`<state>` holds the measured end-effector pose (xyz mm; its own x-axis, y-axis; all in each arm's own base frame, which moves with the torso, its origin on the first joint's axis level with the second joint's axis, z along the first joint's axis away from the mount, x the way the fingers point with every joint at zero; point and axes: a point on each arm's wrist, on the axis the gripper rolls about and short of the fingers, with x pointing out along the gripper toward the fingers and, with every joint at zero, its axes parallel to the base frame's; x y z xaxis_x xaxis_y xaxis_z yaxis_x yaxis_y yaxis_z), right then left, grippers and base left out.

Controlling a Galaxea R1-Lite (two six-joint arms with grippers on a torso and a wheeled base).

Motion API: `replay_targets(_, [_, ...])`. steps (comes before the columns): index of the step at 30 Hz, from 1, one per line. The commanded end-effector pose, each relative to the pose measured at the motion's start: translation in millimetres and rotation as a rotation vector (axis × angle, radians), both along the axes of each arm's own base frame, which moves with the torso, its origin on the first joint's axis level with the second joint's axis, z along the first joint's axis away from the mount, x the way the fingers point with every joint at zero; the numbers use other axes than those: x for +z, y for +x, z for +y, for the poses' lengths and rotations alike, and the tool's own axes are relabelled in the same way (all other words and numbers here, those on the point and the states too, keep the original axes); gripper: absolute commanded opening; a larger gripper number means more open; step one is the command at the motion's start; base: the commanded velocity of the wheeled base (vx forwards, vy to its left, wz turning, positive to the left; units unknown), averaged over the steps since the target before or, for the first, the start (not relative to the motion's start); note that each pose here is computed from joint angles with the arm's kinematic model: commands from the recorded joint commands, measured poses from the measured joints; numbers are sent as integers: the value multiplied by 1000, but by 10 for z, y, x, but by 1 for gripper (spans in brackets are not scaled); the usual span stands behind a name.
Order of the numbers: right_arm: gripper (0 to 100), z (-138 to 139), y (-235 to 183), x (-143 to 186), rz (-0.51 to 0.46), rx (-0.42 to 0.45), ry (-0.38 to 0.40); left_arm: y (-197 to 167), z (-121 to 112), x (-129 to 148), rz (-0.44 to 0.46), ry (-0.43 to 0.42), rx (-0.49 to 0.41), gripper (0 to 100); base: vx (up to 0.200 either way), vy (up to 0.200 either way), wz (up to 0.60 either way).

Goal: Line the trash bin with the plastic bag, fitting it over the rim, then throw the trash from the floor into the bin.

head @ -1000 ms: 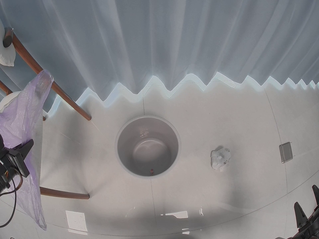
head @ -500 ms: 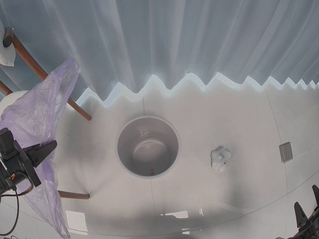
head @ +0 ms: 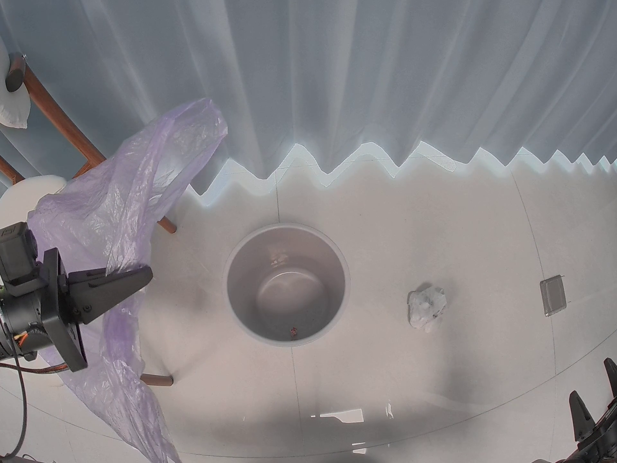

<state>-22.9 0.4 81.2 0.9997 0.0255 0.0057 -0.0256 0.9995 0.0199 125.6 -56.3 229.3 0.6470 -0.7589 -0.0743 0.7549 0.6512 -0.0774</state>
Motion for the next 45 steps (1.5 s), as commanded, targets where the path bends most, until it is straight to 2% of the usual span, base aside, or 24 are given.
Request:
replay_targets(1, [100, 0, 0, -48, 0, 1, 0, 80, -61, 81, -7, -6, -32, 0, 0, 0, 0])
replay_targets(13, [100, 0, 0, -48, 0, 1, -2, 185, -367, 270, -32, -15, -189, 0, 0, 0, 0])
replay_targets(21, [100, 0, 0, -48, 0, 1, -2, 225, -624, 277, -16, -4, -300, 0, 0, 0, 0])
replay_targets(28, [100, 0, 0, -48, 0, 1, -2, 292, -806, 272, -2, 7, -356, 0, 0, 0, 0])
replay_targets(39, [100, 0, 0, -48, 0, 1, -2, 508, -1018, 357, -8, 5, -368, 0, 0, 0, 0])
replay_targets(45, [100, 0, 0, -48, 0, 1, -2, 632, -999, 146, 38, 58, -321, 0, 0, 0, 0])
